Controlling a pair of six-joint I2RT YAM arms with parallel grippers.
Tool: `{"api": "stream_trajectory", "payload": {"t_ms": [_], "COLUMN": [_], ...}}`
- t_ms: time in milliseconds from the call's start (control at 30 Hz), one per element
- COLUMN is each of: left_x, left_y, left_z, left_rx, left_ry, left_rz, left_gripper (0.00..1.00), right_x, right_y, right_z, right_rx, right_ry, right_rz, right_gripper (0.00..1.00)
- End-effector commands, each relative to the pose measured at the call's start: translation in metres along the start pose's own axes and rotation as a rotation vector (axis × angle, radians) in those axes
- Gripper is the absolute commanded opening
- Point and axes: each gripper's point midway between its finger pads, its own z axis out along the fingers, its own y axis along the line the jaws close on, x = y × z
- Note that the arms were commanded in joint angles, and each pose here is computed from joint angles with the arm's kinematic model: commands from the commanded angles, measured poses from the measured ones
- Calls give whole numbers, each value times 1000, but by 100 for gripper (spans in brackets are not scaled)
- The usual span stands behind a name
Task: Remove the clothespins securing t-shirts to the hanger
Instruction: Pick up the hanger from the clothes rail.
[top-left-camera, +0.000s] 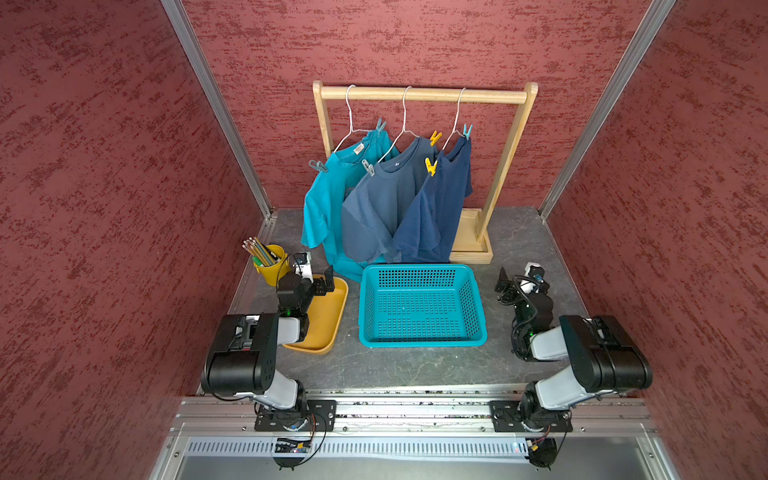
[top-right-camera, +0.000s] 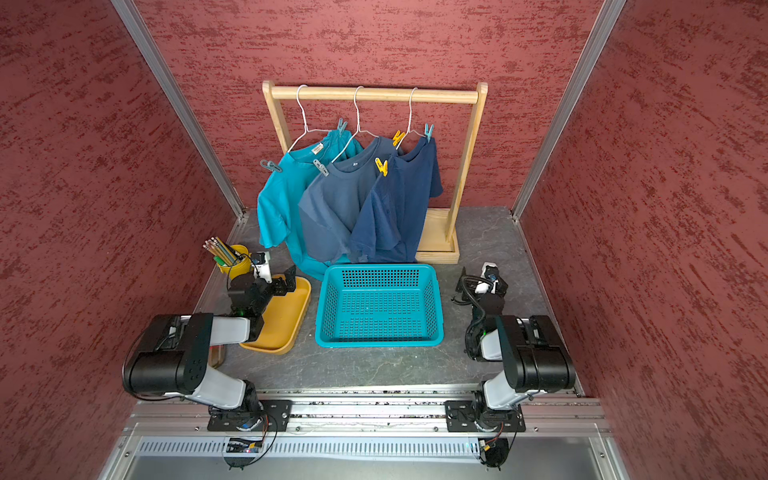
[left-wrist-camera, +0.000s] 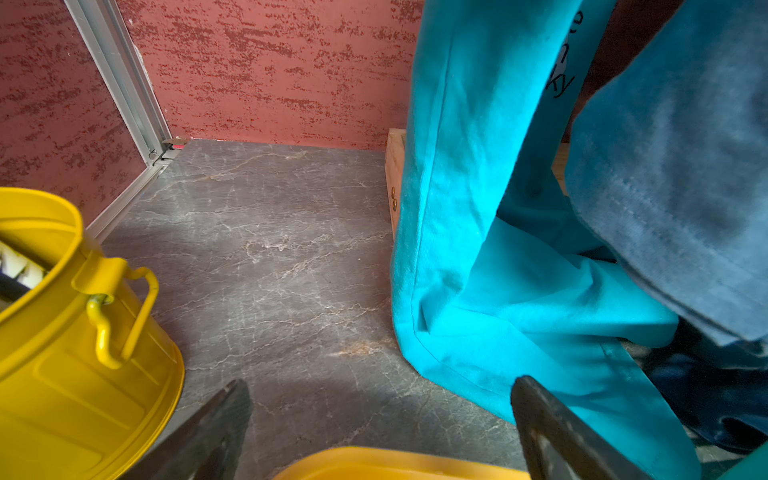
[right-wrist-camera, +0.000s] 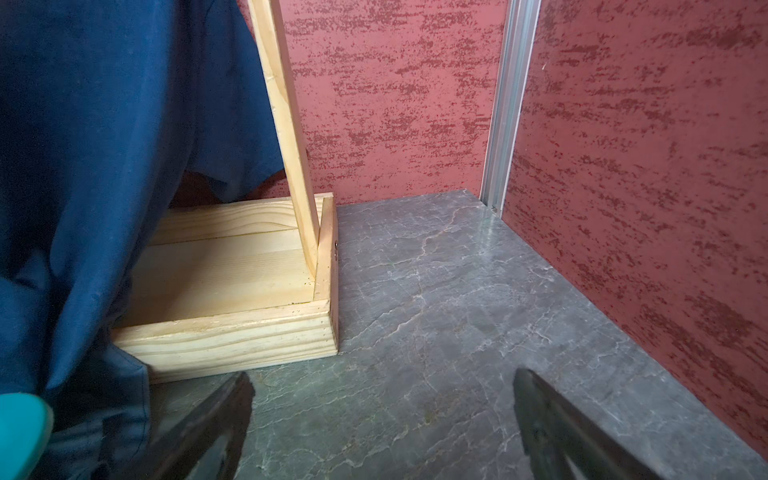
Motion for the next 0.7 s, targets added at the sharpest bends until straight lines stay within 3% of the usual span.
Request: {"api": "stream_trajectory", "payload": {"t_ms": [0, 500, 667], "left_x": [-5, -6, -16], "left_y": [0, 0, 2], "left_z": [3, 2, -10], "left_rx": [8, 10, -16], "left_ry": [-13, -20, -58], "left_rz": [10, 9, 8], "left_gripper": [100, 99, 99], "right_x": [-20, -20, -28], "right_y": [-2, -2, 13], "right_z": [3, 2, -13], "right_rx": [14, 10, -87], "right_ry": [-68, -72, -117], "right_rz": [17, 17, -14], "right_gripper": [99, 99, 99]}}
